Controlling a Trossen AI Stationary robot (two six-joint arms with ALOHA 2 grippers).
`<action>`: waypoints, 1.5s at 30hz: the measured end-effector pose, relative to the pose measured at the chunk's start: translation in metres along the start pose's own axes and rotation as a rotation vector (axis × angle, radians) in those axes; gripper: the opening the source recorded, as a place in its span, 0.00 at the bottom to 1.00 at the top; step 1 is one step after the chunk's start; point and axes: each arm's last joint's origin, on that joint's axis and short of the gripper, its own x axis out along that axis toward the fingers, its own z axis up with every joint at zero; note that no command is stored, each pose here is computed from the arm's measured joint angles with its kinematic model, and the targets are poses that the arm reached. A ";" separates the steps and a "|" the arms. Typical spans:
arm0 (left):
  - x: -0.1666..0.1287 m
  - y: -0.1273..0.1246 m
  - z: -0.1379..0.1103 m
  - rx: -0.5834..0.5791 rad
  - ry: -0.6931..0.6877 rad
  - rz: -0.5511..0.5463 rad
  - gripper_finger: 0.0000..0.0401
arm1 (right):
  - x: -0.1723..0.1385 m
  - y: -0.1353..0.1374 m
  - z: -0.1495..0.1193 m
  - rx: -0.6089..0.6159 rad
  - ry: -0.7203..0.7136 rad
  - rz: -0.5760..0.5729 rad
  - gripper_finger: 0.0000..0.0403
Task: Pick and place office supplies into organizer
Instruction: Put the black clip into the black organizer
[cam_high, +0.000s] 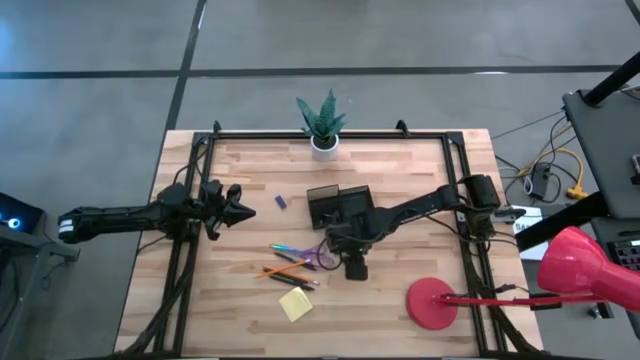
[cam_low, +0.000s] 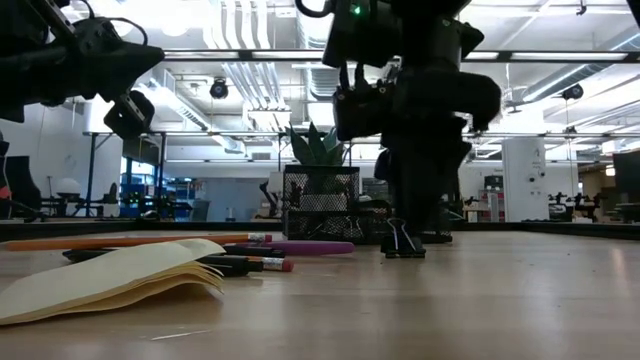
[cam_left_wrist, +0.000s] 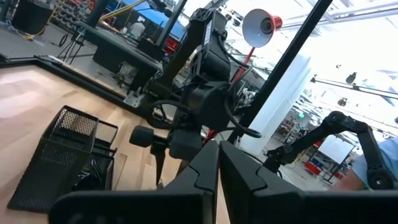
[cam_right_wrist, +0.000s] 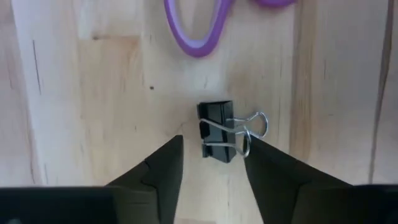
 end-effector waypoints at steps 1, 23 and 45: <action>0.000 0.000 0.000 0.000 0.000 0.000 0.00 | -0.001 0.000 0.001 0.004 -0.004 0.001 0.33; 0.001 0.001 -0.002 -0.011 0.015 0.009 0.00 | -0.037 -0.001 0.032 0.056 -0.224 -0.250 0.02; 0.001 0.001 -0.002 -0.013 0.030 -0.006 0.00 | -0.041 -0.039 0.058 0.110 -0.243 -0.353 0.20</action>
